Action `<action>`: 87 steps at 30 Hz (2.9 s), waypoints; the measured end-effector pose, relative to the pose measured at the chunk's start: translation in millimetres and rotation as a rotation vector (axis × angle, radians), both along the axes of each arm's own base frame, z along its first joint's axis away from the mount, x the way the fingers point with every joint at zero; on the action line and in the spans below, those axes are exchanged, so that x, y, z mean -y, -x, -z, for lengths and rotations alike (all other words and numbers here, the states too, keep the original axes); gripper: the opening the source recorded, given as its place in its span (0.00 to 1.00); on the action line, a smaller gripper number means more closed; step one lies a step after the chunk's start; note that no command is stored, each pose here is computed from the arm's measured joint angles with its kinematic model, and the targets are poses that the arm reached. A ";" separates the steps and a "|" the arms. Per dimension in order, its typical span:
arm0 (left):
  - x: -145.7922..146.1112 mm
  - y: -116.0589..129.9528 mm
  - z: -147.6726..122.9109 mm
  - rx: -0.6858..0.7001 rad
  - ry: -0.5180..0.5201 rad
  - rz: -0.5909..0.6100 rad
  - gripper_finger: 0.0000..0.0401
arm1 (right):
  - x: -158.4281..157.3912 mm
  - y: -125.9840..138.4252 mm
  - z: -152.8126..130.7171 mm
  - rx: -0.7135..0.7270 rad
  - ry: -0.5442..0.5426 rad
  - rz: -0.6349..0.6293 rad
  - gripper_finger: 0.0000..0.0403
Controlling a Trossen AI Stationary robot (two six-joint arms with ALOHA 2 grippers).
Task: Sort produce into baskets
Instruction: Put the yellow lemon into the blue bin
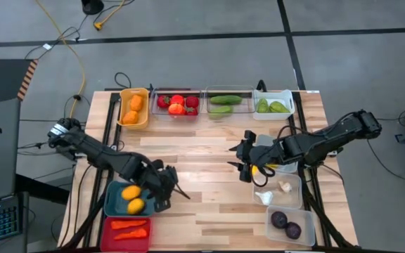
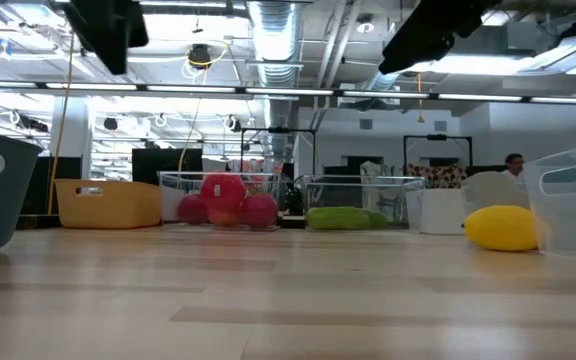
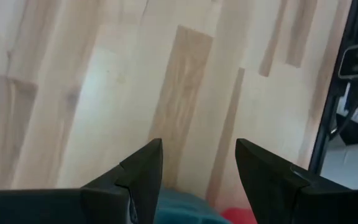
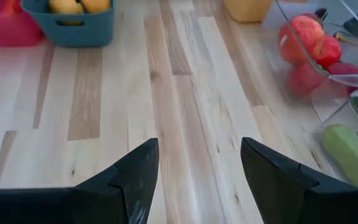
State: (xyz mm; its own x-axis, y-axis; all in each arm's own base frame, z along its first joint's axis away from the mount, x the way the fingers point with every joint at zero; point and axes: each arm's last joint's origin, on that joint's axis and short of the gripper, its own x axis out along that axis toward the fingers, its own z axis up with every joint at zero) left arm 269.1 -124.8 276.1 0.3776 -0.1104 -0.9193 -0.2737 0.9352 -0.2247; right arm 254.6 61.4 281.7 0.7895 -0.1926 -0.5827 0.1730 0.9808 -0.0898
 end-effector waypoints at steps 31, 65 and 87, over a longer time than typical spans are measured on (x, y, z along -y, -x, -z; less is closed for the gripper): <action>-17.3 -7.9 -0.1 0.014 -0.028 -0.010 0.47 | -1.6 0.0 0.7 -0.017 -0.047 -0.061 0.81; -18.2 -9.9 -0.9 0.048 -0.067 -0.034 0.47 | 35.5 -20.1 50.2 -0.590 -0.196 -0.003 0.85; -18.8 -10.2 -1.1 0.056 -0.084 -0.042 0.47 | 40.8 -31.6 130.2 -1.049 -0.262 0.047 0.85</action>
State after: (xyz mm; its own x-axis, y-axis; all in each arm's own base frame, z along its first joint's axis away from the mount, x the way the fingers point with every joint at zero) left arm 279.3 -106.0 277.2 0.4318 -0.0170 -0.9018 -0.3024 0.9392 -0.1625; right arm 286.2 20.6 151.5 -0.1315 0.0194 -0.9911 0.1702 0.9854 -0.0033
